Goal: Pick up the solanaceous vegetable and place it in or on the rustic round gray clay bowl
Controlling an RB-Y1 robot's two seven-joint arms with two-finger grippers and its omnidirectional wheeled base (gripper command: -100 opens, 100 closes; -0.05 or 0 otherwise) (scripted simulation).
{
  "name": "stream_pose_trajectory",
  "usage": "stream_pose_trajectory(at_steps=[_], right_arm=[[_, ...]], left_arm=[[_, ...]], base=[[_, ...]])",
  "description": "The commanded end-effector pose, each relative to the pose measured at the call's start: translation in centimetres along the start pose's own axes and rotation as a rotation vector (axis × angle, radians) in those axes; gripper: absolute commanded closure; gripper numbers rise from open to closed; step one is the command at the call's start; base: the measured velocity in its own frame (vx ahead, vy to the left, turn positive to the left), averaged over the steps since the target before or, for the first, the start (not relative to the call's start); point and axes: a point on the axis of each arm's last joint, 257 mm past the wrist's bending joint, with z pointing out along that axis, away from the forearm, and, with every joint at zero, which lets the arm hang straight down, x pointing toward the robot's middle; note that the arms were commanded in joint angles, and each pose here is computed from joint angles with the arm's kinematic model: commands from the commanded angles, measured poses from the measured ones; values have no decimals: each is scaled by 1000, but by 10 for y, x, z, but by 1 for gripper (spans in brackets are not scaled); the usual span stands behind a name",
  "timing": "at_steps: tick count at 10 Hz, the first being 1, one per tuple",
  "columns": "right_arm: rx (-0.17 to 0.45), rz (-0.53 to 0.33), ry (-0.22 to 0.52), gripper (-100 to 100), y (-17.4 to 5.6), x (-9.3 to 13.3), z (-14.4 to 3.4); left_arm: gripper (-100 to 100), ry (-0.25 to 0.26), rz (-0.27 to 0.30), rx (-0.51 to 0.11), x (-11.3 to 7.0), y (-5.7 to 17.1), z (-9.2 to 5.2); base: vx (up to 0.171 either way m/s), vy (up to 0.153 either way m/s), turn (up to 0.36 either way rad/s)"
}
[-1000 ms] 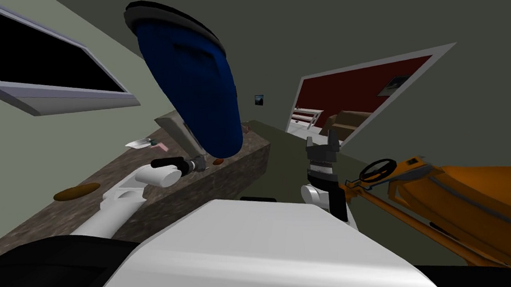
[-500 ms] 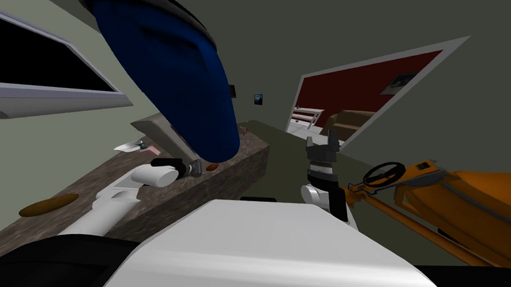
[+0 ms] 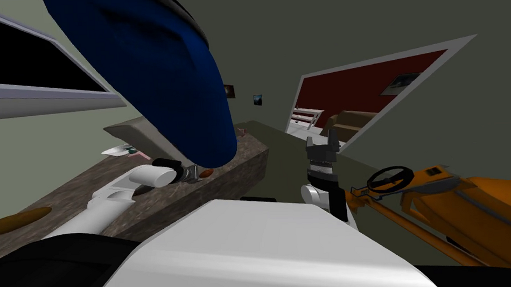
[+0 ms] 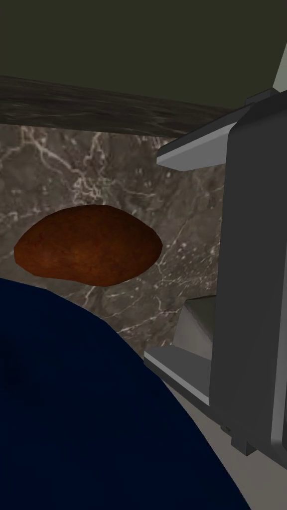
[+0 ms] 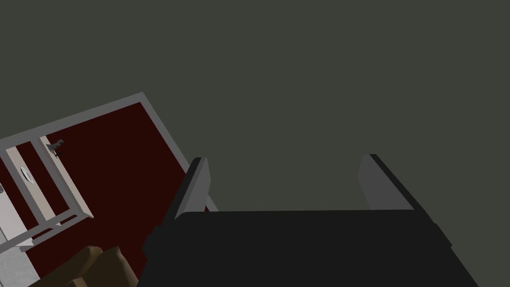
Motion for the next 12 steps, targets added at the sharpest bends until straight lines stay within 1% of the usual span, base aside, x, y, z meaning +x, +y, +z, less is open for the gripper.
stream_pose_trajectory(at_steps=[1, 4, 5, 6, 7, 8, 9, 10, 11, 12], right_arm=[[0, 0, 0, 0, 0, 0, 0], [0, 0, 0, 0, 0, 0, 0], [0, 0, 0, 0, 0, 0, 0], [0, 0, 0, 0, 0, 0, 0], [0, 0, 0, 0, 0, 0, 0], [0, 0, 0, 0, 0, 0, 0], [0, 0, 0, 0, 0, 0, 0], [0, 0, 0, 0, 0, 0, 0], [0, 0, 0, 0, 0, 0, 0], [0, 0, 0, 0, 0, 0, 0]], left_arm=[[-100, -34, -38, -55, -14, 12, 1], [-100, -98, -114, -168, -39, 47, 6], [-100, -120, -142, -219, -48, 68, 10], [-100, -105, -125, -188, -46, 53, 12], [0, -108, -128, -195, -47, 55, 13], [-100, -106, -123, -196, -56, 51, 16], [-100, -105, -109, -197, -56, 51, 16], [-100, -102, -119, -197, -64, 48, 19], [-100, -101, -94, -200, -65, 48, 19], [-100, -99, -111, -200, -74, 45, 22]], base=[[128, -23, -14], [179, -19, -19], [79, -14, 13], [3, -11, 23], [0, 0, 0], [37, -44, 119], [46, -56, 99], [59, -71, 173], [49, -63, 70], [49, -62, 128]])
